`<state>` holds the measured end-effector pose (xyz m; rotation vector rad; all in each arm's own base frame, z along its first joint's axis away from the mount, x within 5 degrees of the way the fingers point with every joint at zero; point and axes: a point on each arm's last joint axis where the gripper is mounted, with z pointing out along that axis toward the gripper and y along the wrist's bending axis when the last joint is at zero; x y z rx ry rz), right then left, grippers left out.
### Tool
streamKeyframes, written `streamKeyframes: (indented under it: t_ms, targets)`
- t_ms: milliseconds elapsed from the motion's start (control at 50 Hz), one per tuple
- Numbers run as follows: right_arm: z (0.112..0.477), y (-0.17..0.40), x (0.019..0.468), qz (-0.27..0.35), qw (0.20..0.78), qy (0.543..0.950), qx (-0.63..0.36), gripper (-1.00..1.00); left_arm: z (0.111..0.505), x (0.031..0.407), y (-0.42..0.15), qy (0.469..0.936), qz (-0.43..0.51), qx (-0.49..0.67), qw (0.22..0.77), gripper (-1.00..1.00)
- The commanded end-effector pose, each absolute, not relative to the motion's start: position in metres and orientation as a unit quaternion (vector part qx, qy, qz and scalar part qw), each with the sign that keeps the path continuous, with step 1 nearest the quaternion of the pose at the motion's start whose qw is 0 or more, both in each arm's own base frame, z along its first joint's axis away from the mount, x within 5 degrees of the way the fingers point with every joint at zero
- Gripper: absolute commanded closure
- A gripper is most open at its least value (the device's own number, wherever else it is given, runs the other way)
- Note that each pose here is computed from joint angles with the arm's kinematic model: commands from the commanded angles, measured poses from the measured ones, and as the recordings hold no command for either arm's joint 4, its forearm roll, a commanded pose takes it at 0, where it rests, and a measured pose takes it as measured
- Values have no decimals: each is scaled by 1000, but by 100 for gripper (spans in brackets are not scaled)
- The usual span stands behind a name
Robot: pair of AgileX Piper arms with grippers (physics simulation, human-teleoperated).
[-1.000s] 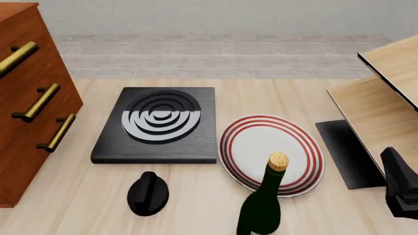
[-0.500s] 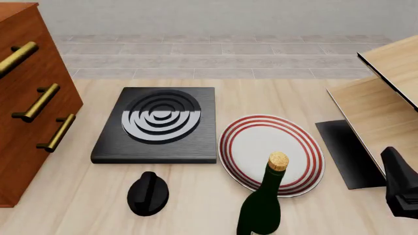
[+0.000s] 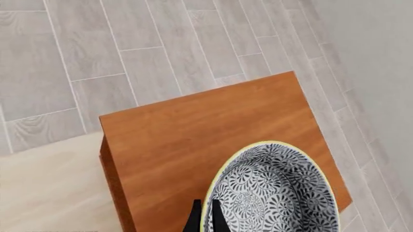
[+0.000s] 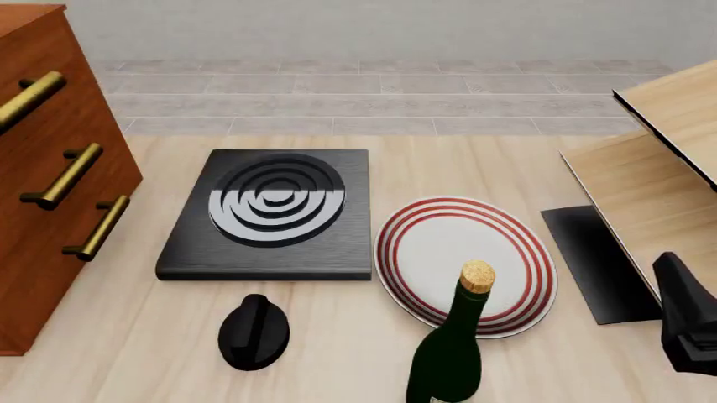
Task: Put the bowl on the top of the cabinet.
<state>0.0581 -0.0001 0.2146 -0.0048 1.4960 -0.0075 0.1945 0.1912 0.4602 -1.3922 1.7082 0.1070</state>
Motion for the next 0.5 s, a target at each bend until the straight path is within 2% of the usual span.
streamKeyframes:
  t_ms: [20, 500]
  targets:
    - [214, 0, 58, -4, 733, 680, -3, -100, 454, 193, 193, 691, 45, -564, 450, 100]
    - [214, 0, 58, -5, 733, 681, -5, -100, 437, 202, 196, 697, 39, -567, 438, 100]
